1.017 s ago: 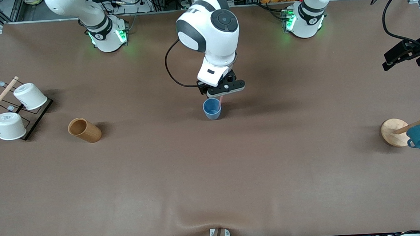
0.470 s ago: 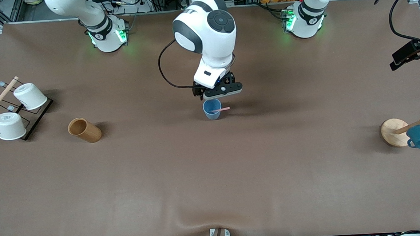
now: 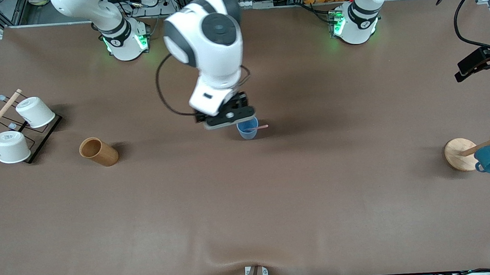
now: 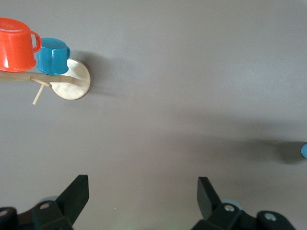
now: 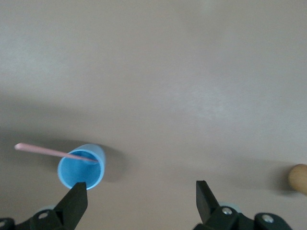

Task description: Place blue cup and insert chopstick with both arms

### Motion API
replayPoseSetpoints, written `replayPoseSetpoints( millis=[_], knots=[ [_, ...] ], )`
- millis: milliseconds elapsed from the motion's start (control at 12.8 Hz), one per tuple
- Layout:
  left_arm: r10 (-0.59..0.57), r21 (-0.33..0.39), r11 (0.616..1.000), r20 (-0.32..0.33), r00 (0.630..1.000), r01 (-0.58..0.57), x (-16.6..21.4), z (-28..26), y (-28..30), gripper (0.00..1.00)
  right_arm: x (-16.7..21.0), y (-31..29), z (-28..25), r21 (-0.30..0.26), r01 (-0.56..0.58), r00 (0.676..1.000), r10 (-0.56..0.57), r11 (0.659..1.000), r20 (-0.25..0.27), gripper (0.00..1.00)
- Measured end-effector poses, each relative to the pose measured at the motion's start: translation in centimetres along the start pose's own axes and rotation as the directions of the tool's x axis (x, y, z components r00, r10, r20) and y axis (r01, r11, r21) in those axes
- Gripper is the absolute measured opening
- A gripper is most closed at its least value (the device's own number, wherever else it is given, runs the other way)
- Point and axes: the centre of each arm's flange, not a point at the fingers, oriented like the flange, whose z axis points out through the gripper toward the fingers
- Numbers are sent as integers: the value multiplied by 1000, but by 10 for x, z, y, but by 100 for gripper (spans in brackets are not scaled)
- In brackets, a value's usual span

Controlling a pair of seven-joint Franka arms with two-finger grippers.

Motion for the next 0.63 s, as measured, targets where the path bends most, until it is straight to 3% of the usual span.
replayPoseSetpoints(
  millis=[313, 626],
  knots=[
    [0, 0, 1000, -1, 1000, 0, 0, 0, 0, 100, 22, 88, -19, 5, 70, 998, -70, 998, -3, 100],
    [-1, 0, 1000, -1, 1000, 1, 0, -1, 0, 100, 22, 214, -32, 33, 35, 993, -38, 999, 110, 100]
  ],
)
